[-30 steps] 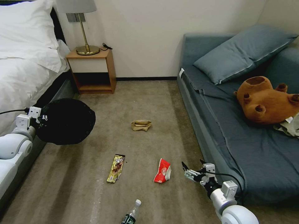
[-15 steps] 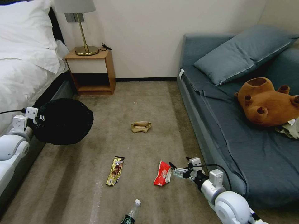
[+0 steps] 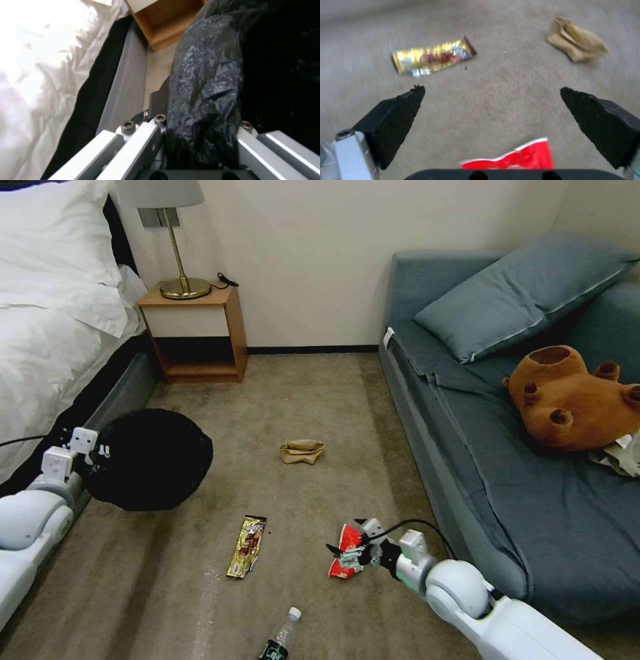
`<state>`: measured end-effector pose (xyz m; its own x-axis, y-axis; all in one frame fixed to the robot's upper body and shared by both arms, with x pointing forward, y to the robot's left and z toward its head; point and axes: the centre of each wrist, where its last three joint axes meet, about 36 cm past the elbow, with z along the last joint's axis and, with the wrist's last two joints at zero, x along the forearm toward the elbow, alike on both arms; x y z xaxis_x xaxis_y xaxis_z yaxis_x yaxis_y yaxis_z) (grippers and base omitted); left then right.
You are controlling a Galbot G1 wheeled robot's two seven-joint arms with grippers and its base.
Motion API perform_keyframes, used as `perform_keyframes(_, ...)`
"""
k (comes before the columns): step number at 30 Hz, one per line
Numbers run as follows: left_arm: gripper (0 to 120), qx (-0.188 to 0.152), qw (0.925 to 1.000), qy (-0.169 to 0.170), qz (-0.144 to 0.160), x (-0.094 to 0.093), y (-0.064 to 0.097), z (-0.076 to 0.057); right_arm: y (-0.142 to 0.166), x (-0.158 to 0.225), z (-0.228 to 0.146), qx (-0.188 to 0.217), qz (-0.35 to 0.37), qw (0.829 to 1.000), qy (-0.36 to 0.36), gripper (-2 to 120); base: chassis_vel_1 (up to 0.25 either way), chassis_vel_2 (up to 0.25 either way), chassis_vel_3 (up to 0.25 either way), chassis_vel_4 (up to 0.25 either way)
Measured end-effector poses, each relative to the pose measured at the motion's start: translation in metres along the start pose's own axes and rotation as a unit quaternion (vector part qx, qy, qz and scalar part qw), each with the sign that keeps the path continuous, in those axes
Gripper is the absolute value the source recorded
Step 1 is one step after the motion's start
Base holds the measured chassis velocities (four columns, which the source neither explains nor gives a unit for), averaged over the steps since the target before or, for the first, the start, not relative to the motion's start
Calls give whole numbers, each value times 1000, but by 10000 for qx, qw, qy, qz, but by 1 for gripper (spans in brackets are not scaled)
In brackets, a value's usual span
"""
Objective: Pick up the trash bin, then pick up the garbage on the floor and place it into the trash bin.
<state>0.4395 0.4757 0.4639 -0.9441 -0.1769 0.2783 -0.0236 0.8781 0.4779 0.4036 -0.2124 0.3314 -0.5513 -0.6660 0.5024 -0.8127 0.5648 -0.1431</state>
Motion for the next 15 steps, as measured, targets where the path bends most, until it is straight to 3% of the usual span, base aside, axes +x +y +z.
perform_keyframes(1, 3, 0, 10000, 0, 0, 0, 0, 0, 0, 0, 0, 0, 0, 10000, 0, 100, 0, 0, 0, 0)
perform_keyframes(2, 3, -31, 10000, 7, 29, 2, -3, 1, -5, -7, 3, 532, -123, 9985, 22, 100, 0, 0, 0, 0)
perform_keyframes(3, 3, -31, 10000, 7, 29, 2, -3, 1, -5, -7, 3, 532, -123, 9985, 22, 100, 0, 0, 0, 0)
perform_keyframes(4, 3, -54, 10000, 6, 48, 4, -4, 1, -10, -15, 3, 1127, -306, 9932, -12, 100, 0, 0, 0, 0)
perform_keyframes(5, 3, -59, 10000, 8, 48, 4, -4, 1, -13, -20, 2, 1458, -416, 9884, -57, 100, 0, 0, 0, 0)
perform_keyframes(6, 3, -59, 10000, 8, 48, 4, -4, 1, -13, -20, 2, 1458, -416, 9884, -57, 100, 0, 0, 0, 0)
perform_keyframes(8, 3, -37, 10000, 48, -11, 4, 1, -1, -23, -34, -8, 2778, -622, 9583, -233, 100, 0, 0, 0, 0)
perform_keyframes(9, 3, -37, 10000, 48, -11, 4, 1, -1, -23, -34, -8, 2778, -622, 9583, -233, 100, 0, 0, 0, 0)
perform_keyframes(11, 3, 8, 9999, 104, -105, 2, 8, 0, -26, -48, -15, 3790, -804, 9214, -320, 100, 0, 0, 0, 0)
perform_keyframes(12, 3, 8, 9999, 104, -105, 2, 8, 0, -26, -48, -15, 3790, -804, 9214, -320, 100, 0, 0, 0, 0)
perform_keyframes(14, 3, 50, 9998, 130, -166, 2, 12, 1, -22, -63, -21, 4534, -1167, 8830, -339, 100, 0, 0, 0, 0)
perform_keyframes(15, 3, 50, 9998, 130, -166, 2, 12, 1, -22, -63, -21, 4534, -1167, 8830, -339, 100, 0, 0, 0, 0)
